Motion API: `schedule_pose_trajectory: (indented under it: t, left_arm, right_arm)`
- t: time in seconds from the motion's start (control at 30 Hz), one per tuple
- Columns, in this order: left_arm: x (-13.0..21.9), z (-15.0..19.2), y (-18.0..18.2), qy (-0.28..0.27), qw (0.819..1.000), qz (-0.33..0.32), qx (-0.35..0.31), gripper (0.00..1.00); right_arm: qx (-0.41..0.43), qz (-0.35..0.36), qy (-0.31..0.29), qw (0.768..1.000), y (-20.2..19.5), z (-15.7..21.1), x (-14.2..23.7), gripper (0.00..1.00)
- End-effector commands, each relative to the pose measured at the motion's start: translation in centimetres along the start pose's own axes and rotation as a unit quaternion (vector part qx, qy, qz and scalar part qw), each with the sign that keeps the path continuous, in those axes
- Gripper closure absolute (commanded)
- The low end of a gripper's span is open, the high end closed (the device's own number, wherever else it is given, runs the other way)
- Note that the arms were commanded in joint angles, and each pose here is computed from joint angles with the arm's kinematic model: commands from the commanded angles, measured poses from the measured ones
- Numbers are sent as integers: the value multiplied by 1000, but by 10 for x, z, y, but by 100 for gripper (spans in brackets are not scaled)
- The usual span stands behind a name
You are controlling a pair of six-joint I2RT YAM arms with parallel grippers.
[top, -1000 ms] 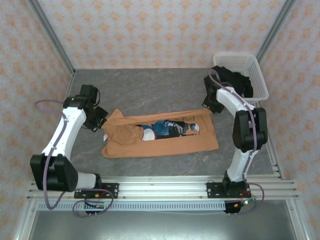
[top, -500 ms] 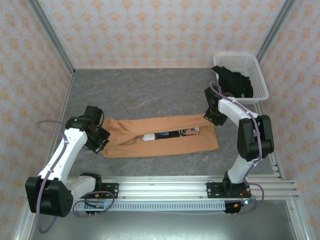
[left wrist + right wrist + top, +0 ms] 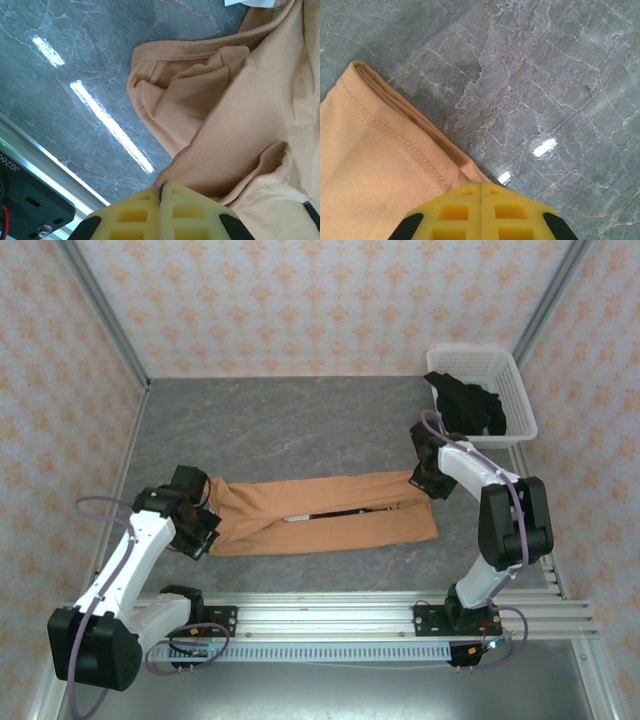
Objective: Fold and stack the t-shirts
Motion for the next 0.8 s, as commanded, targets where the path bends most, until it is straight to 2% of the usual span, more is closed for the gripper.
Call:
schedule_pose_trajectory:
  t: [0.0, 0.6, 0.77]
  left_arm:
    - [-6, 5, 11, 4, 1000, -30, 6, 100]
    - [-22, 10, 11, 15, 999, -24, 17, 100]
    - [-17, 10, 8, 11, 1000, -15, 8, 100]
  right_arm:
    - [-7, 13, -6, 1000, -10, 3, 0, 100]
    - [-18, 27, 11, 999, -16, 12, -8, 100]
    - [-19, 34, 6, 999, -20, 11, -7, 96]
Point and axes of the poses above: each hand's point on the last joint's axis, 136 mm out from that joint toward the fingers, its own x axis back along the fingers, its own y axis along the line the jaws close on, z = x × y, the point moved 5 cm from there along x, back along the fingers, and after that the axes turned 15 degrees about -x, right-handed, at the moved point
